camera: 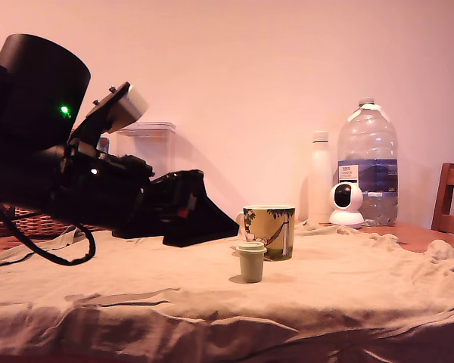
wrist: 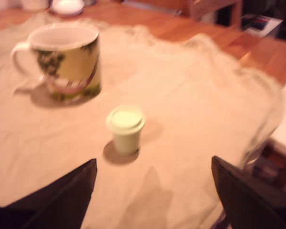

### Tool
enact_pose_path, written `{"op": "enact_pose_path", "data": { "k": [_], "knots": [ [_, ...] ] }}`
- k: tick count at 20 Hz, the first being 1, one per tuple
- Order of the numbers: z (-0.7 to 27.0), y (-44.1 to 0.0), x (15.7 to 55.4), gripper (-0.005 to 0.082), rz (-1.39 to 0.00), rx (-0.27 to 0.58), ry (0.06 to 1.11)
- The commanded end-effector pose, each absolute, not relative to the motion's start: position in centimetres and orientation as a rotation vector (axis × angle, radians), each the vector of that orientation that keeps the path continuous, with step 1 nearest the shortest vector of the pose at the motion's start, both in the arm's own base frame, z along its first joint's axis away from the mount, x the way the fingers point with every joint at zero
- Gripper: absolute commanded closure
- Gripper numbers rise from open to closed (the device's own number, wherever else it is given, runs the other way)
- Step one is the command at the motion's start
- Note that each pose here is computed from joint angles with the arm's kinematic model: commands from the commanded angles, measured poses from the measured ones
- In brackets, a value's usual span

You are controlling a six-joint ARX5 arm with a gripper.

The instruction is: Pick up the coffee capsules on the table and drop them inside the coffee cup

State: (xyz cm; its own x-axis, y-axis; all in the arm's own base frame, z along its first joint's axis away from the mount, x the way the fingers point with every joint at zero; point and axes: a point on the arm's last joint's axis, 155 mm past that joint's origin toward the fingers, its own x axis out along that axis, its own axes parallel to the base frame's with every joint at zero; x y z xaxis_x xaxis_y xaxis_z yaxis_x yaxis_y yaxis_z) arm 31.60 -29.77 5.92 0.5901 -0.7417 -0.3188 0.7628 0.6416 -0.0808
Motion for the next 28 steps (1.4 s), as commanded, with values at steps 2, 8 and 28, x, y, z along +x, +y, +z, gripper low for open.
{"op": "enact_pose_path", "data": {
  "k": [2, 8, 28],
  "knots": [
    [5.6, -30.2, 32.1, 0.0072, -0.874, 0.067, 0.334],
    [5.2, -31.1, 33.5, 0.0072, -0.861, 0.050, 0.340],
    [1.8, -34.4, 37.2, 0.0072, -0.845, 0.069, 0.514]
  ]
}}
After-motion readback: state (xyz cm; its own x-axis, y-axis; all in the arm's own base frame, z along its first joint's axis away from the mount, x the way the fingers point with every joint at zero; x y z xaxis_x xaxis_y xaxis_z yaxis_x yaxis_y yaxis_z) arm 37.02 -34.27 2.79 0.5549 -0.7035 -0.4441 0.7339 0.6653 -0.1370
